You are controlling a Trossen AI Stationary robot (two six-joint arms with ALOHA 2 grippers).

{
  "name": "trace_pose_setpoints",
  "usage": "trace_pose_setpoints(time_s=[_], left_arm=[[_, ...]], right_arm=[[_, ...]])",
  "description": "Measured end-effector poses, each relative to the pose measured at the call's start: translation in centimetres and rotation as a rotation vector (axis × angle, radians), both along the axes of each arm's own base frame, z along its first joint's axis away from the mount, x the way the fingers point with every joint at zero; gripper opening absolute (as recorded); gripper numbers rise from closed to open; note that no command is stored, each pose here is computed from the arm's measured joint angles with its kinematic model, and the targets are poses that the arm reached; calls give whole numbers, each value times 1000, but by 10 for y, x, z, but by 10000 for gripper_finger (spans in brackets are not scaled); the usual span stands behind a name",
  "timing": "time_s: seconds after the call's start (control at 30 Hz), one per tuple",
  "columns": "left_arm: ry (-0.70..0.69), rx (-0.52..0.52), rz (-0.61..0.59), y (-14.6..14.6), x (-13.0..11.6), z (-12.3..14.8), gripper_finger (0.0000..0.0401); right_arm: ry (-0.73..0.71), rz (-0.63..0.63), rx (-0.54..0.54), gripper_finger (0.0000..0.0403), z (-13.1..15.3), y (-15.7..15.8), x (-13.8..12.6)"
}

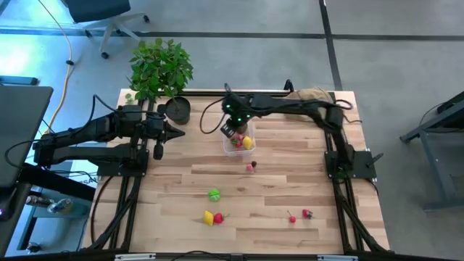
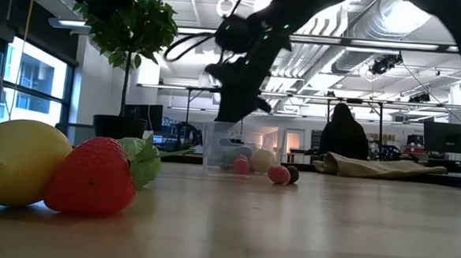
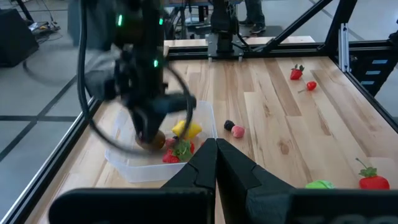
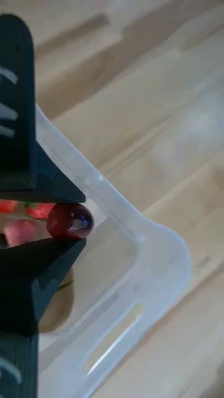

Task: Pick and placing Produce into tupperware
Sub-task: Put the right dark red cherry into the transparent bin

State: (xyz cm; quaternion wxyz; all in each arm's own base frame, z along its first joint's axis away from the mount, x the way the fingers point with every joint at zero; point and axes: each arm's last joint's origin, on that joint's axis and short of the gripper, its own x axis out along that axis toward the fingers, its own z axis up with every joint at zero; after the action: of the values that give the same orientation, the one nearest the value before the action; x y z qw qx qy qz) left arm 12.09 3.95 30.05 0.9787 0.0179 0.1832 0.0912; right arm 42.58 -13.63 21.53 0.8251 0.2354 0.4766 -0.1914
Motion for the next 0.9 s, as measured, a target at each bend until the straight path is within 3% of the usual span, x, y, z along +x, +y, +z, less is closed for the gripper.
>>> trace_pose_setpoints(time_s=[0.37,0.6,0.9], left_arm=[[0,0,0,0,0,0,1],[0,0,0,0,0,0,1],[0,0,0,0,0,0,1]], right_arm=[[235,81,39,71,-47,-20,25],[247,74,25,75,-48,-22,25],[252,85,3,139,-47,-23,25]])
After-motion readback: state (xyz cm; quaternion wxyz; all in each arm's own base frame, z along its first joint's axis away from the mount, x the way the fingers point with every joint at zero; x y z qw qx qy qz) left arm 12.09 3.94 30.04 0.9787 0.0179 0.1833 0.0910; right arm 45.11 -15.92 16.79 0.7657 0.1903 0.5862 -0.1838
